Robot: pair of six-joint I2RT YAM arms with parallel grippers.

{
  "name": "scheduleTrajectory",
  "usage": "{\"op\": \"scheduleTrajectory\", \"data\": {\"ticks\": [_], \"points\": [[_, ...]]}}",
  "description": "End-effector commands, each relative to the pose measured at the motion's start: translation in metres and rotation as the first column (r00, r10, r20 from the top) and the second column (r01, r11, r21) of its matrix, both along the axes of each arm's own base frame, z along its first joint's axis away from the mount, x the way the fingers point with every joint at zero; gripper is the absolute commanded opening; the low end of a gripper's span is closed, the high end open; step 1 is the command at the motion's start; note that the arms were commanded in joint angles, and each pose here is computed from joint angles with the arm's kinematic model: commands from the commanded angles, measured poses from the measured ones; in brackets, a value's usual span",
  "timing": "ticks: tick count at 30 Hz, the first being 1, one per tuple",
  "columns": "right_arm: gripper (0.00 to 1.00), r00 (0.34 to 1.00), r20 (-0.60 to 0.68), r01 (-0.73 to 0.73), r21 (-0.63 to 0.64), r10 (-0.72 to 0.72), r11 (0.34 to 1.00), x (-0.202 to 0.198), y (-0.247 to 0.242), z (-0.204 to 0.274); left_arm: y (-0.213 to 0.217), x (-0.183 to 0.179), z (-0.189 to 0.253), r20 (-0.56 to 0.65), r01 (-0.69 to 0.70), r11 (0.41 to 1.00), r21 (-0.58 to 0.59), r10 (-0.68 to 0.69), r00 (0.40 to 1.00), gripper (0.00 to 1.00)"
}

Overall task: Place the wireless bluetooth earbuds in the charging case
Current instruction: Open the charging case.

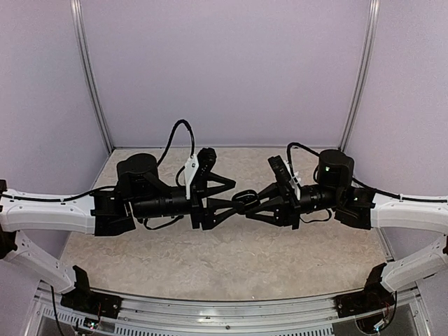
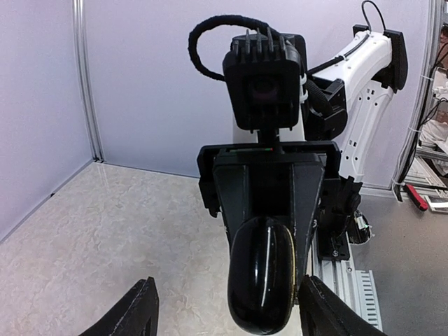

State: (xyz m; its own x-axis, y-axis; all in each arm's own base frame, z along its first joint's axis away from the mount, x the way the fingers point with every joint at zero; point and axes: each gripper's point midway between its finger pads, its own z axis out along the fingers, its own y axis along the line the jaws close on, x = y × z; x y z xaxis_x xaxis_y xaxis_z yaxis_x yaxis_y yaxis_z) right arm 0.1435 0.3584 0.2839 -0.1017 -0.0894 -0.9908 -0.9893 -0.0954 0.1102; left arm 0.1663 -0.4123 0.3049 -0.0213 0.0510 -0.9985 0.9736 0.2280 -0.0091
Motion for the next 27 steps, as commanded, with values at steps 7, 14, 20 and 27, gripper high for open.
{"op": "scheduleTrajectory", "data": {"ticks": [7, 14, 20, 27], "points": [[0.03, 0.996, 0.055, -0.067, 0.019, 0.066, 0.998, -0.018, 0.005, 0.011, 0.01, 0.02, 0.028, -0.009, -0.081, 0.994, -0.073, 0.081, 0.997, 0.68], [0.02, 0.995, 0.052, -0.081, 0.016, 0.08, 0.997, -0.021, 0.005, 0.009, 0.02, 0.031, 0.033, -0.034, -0.131, 0.986, -0.1, 0.128, 0.991, 0.68], [0.02, 0.996, 0.046, -0.083, 0.012, 0.082, 0.996, -0.021, 0.006, 0.008, 0.028, 0.035, 0.035, -0.035, -0.155, 0.981, -0.114, 0.152, 0.988, 0.68], [0.02, 0.998, 0.039, -0.056, 0.012, 0.056, 0.998, -0.015, 0.008, 0.009, 0.031, 0.036, 0.037, -0.033, -0.161, 0.98, -0.12, 0.158, 0.987, 0.7]]}}
